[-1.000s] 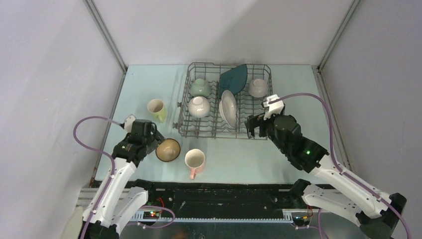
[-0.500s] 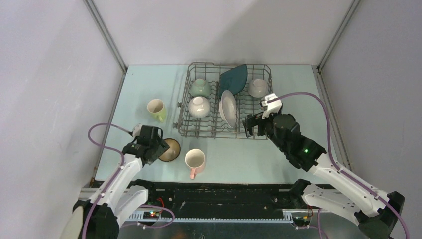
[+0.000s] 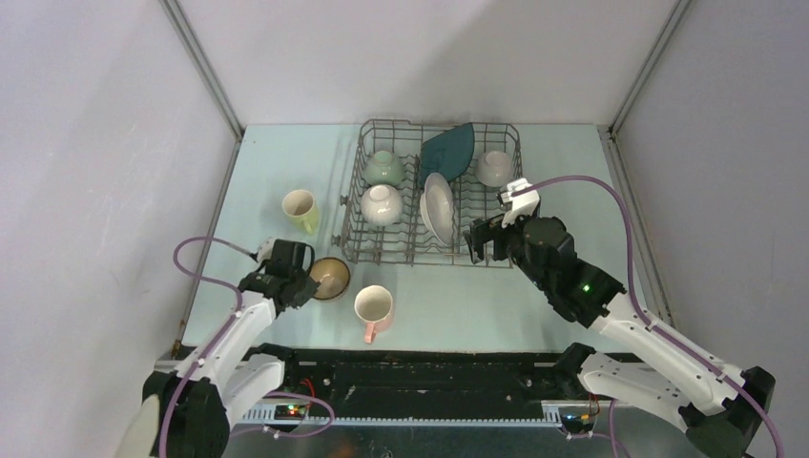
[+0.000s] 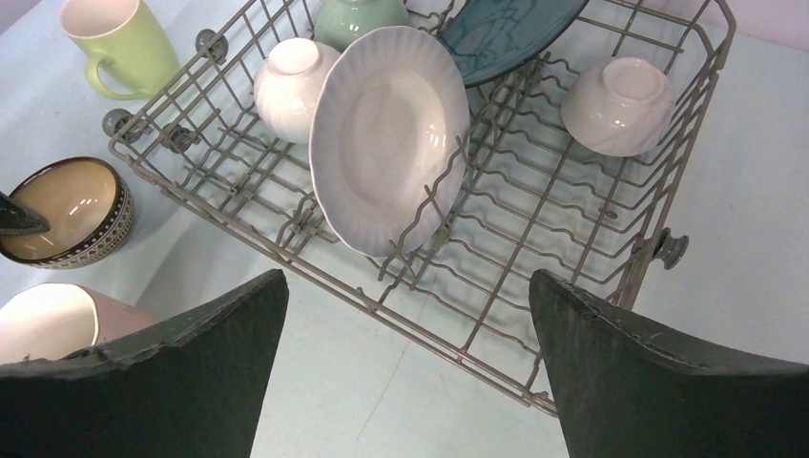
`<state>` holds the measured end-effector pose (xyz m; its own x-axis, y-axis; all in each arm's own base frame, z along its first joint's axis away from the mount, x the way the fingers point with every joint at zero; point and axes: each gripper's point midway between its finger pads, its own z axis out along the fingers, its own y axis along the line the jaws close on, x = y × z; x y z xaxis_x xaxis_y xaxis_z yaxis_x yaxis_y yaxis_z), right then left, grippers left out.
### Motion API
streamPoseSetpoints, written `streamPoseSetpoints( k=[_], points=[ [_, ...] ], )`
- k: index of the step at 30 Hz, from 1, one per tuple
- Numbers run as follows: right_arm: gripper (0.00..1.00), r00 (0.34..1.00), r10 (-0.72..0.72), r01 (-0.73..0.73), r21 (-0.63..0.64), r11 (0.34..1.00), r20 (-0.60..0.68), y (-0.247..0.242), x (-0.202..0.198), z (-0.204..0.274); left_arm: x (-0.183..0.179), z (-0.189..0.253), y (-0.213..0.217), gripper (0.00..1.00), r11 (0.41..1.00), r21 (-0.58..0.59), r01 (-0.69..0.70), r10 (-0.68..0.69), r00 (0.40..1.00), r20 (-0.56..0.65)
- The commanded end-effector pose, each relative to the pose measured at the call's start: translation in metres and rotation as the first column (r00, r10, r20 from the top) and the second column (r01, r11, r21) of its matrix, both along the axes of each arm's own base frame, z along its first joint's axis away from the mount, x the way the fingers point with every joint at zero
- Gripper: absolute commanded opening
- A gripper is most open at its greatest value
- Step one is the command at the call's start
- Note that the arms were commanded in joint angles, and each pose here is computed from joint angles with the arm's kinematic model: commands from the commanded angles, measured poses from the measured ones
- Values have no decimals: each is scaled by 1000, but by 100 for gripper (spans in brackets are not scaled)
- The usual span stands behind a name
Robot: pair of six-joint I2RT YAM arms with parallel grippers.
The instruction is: Load the mixed dishes into the dish rack
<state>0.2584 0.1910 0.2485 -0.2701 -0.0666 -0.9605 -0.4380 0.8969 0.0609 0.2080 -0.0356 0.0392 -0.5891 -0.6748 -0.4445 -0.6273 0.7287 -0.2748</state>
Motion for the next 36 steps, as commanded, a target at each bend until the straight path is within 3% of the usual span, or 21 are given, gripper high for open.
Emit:
streamPoseSetpoints(
  k=[1, 8, 13, 16, 19, 22, 23, 24, 25, 34, 36],
  points=[
    [100, 1000, 3, -4, 32, 999, 17, 3, 2, 7, 12, 36, 5, 0, 1000, 12, -24, 22, 994, 105],
    [100, 1000, 19, -19, 38, 999, 10, 5, 1, 6, -5, 101, 31, 0, 991, 95, -97, 76, 977, 200],
    [100, 997, 74, -73, 70, 995, -5, 14, -4, 7, -13, 164, 46, 0, 983, 93, -160, 115, 919, 376],
    [100, 991, 132, -130, 95, 987, -15, 23, -9, 8, -7, 196, 32, 0, 996, 61, -62, 24, 874, 486],
    [100, 984, 177, -172, 131, 976, -32, 30, -12, 9, 7, 223, -8, 0, 991, -34, 133, -86, 797, 598],
    [100, 968, 247, -235, 186, 954, -43, 39, -18, 13, 16, 232, -54, 0, 929, -181, 324, -129, 740, 661],
    [100, 965, 258, -243, 203, 949, -52, 41, -19, 13, 22, 245, -62, 0, 910, -200, 364, -123, 695, 709],
    [100, 956, 288, -270, 219, 938, -52, 45, -22, 15, 23, 242, -76, 0, 876, -254, 410, -122, 698, 706],
    [100, 953, 296, -275, 235, 932, -59, 46, -24, 16, 28, 254, -82, 0, 860, -261, 439, -111, 659, 744],
    [100, 966, 228, -171, 353, 920, -125, 42, -18, 16, 32, 286, -138, 0, 765, -262, 588, -147, 555, 819],
    [100, 958, 264, -204, 378, 903, -115, 49, -24, 22, 33, 289, -150, 0, 743, -269, 613, -147, 541, 828]
  ],
)
